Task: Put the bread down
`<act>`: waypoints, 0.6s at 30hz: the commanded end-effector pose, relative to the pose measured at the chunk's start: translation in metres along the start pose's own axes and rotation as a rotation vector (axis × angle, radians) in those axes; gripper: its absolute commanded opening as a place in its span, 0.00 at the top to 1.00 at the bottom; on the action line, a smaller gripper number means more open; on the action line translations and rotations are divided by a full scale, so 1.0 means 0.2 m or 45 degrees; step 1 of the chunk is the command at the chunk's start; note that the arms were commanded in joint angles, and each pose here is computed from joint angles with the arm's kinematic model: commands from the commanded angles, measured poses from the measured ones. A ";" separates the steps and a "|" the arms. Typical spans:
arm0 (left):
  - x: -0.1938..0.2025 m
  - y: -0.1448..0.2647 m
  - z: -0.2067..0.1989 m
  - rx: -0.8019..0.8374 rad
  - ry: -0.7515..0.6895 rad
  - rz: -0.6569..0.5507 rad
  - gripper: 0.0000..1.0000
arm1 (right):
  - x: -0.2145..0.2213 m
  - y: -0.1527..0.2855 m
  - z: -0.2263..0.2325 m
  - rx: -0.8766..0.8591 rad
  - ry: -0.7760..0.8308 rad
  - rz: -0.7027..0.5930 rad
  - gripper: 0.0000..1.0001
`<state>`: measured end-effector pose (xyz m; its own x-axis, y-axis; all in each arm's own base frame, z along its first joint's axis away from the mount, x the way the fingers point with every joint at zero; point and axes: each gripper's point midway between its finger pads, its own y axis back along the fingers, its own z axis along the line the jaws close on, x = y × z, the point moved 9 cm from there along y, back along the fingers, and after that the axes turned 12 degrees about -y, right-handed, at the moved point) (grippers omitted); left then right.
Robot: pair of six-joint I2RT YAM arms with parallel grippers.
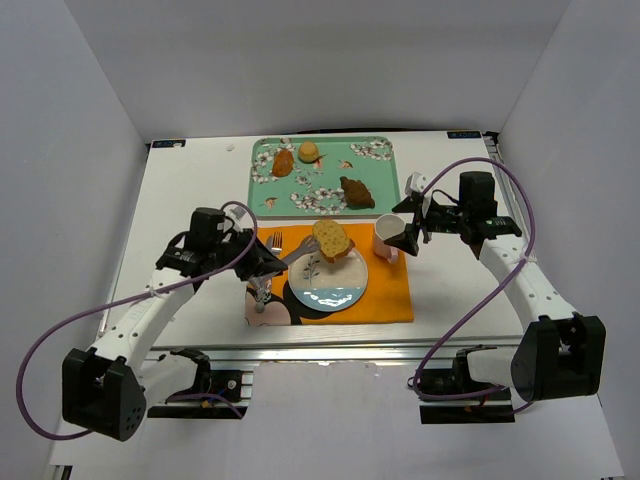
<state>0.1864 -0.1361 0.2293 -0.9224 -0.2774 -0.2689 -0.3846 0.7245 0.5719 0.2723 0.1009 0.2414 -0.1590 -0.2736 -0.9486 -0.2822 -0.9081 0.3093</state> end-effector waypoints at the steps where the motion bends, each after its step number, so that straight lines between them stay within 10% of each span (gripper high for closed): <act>1: 0.02 -0.03 -0.01 0.027 -0.008 0.002 1.00 | -0.08 0.02 -0.01 -0.005 0.063 -0.046 0.11; 11: 0.06 -0.09 -0.03 0.021 -0.042 0.093 0.97 | -0.05 0.02 0.00 0.009 0.061 -0.028 0.11; 18: 0.07 -0.07 -0.02 -0.019 -0.046 0.094 0.70 | -0.03 0.02 0.00 0.005 0.054 -0.026 0.11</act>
<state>0.1794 -0.1529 0.2081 -0.9563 -0.2095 -0.2037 -0.2918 0.7248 0.6242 0.2732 0.0993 0.2414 -0.1533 -0.2752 -0.9491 -0.2870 -0.9067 0.3092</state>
